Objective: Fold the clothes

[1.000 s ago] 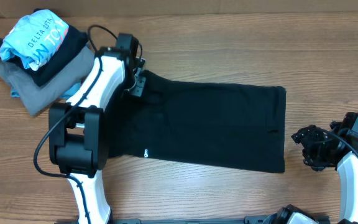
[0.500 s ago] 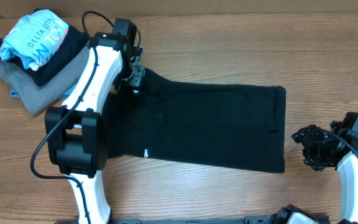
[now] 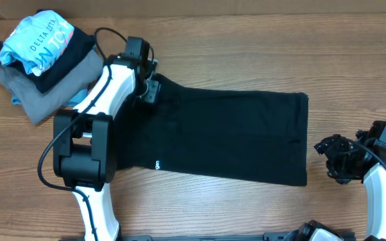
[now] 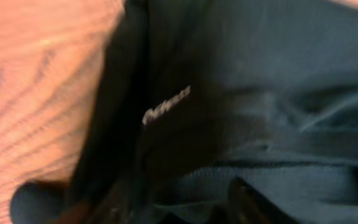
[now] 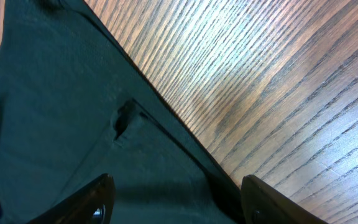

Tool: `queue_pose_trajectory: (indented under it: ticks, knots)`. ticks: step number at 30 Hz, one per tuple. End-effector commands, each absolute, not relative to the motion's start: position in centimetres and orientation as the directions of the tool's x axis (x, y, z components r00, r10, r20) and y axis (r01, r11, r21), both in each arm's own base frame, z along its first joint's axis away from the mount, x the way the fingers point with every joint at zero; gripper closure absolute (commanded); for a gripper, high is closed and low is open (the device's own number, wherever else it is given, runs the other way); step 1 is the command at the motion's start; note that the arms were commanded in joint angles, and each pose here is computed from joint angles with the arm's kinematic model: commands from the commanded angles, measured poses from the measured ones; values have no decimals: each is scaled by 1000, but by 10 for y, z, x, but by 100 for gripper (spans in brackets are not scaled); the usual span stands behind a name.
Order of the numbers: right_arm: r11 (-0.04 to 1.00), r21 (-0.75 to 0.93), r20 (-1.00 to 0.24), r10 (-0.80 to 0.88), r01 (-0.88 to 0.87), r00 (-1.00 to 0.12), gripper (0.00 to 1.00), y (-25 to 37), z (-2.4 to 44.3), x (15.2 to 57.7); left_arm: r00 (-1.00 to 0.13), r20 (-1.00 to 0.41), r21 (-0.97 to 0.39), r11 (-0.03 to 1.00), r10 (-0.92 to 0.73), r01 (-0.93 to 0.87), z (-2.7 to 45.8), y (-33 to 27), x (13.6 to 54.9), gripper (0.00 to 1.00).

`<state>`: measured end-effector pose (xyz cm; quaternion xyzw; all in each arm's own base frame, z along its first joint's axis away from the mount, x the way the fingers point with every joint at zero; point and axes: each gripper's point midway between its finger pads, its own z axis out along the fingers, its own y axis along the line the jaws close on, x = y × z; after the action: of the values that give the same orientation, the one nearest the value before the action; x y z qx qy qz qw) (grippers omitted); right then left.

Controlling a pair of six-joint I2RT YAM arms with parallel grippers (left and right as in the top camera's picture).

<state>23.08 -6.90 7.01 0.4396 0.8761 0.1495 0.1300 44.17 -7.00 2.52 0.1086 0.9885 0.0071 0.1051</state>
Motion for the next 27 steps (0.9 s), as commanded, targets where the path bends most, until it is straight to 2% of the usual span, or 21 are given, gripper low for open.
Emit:
queue_pose_trajectory:
  ticks: [1, 2, 3, 10, 13, 15, 18, 23, 27]
  knots:
    - [577, 389, -124, 805, 718, -580, 31, -72, 79, 236, -955, -199, 73, 975, 219, 208, 24, -59, 441, 73]
    - [576, 387, -120, 806, 720, -580, 31, -71, 79, 235, -957, -189, 83, 975, 219, 207, 25, -57, 440, 89]
    - [575, 386, -117, 806, 721, -581, 31, -71, 78, 234, -959, -180, 90, 975, 218, 204, 27, -55, 438, 96]
    - [593, 378, -120, 793, 711, -597, 31, -71, 78, 233, -975, -95, 190, 966, 199, 178, 52, -35, 427, 95]
    - [593, 379, -123, 793, 710, -597, 31, -71, 78, 233, -977, -75, 204, 962, 199, 180, 55, -32, 423, 87]
    - [593, 380, -124, 793, 710, -596, 31, -71, 78, 234, -977, -74, 198, 963, 199, 181, 54, -33, 422, 73]
    - [594, 380, -126, 793, 709, -596, 31, -71, 78, 234, -976, -89, 151, 971, 200, 186, 58, -42, 425, 62]
    - [595, 384, -134, 792, 706, -595, 31, -72, 79, 236, -958, -162, -30, 969, 238, 245, 85, -84, 437, 48]
    - [596, 385, -137, 792, 705, -595, 31, -73, 79, 236, -932, -213, -38, 951, 292, 307, 95, -99, 447, 44]
